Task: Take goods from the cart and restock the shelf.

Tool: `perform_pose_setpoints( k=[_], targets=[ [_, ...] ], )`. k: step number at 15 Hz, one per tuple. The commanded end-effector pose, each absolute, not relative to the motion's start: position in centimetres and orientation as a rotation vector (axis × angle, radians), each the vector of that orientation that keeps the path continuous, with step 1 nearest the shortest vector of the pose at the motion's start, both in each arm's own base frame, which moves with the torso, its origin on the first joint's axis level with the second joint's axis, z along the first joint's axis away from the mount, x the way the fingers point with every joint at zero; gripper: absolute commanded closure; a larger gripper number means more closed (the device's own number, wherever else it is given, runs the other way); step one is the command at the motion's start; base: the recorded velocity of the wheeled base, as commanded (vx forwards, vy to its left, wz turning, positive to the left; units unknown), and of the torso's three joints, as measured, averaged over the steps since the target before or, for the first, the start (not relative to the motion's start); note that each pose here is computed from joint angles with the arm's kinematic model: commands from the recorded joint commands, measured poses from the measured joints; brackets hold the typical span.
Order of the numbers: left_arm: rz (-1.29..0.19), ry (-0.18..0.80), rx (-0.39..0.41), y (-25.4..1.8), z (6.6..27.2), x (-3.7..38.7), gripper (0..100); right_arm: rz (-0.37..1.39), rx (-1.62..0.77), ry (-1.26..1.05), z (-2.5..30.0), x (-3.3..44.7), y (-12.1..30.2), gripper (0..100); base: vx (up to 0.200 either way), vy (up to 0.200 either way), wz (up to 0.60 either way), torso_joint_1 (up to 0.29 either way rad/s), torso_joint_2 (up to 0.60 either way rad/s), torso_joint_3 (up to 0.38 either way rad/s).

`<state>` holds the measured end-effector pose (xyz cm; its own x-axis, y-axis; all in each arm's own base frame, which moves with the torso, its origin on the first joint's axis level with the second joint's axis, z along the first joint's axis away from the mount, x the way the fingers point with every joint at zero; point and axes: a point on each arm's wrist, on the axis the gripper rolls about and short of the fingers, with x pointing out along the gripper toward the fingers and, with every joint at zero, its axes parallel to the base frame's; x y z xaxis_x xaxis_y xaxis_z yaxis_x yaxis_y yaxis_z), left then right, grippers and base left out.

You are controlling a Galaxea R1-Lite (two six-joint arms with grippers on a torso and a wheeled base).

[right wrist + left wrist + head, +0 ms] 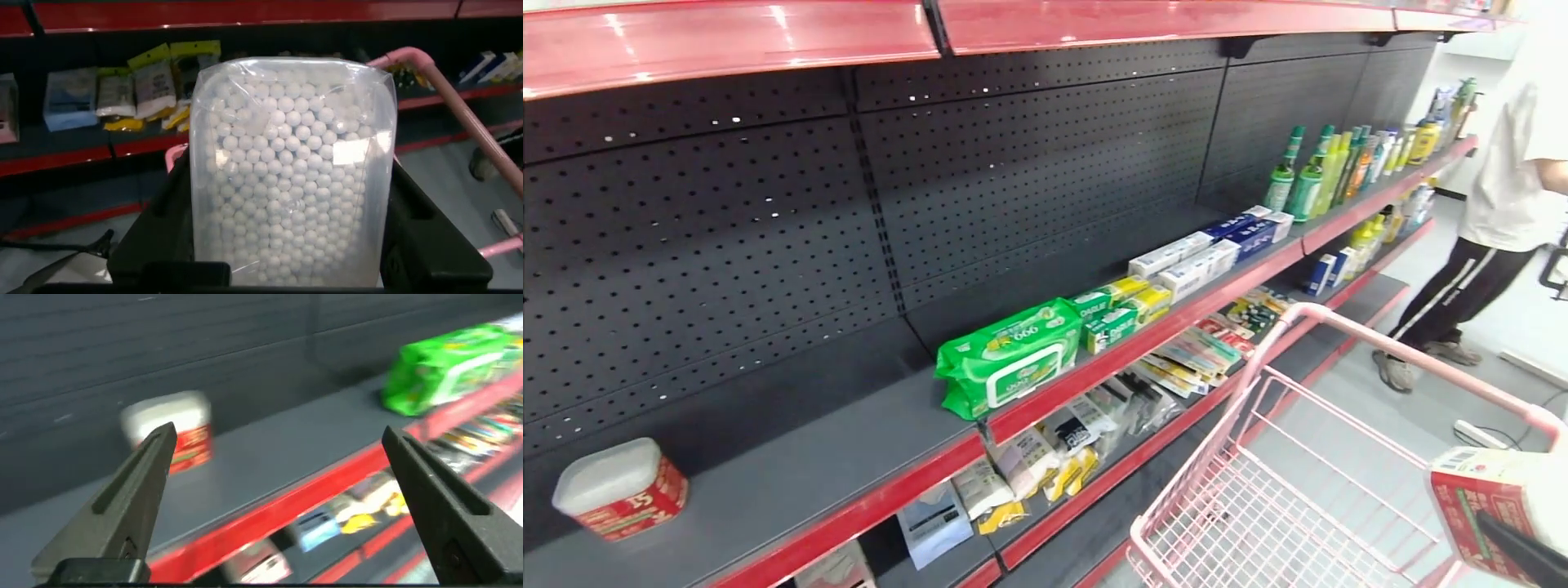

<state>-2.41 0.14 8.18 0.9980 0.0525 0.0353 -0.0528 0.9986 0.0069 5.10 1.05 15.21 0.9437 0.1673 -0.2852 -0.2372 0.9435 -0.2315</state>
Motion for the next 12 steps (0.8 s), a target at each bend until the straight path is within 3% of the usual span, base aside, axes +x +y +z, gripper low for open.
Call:
perform_pose_setpoints(
  k=[1, 12],
  targets=[
    [0.054, -0.033, 0.008, 0.14, 8.18, -2.39, 0, 0.21, -0.269, 0.268, 15.2, 5.14, 1.06, 100, 0.0, 0.0, 0.6, 0.002, 0.0, 0.007],
    [0.052, -0.033, 0.008, 0.14, 8.18, -2.39, 0, 0.207, -0.268, 0.24, 15.95, 5.25, 1.09, 100, 0.0, 0.0, 0.6, 0.003, 0.0, 0.002]
  ],
)
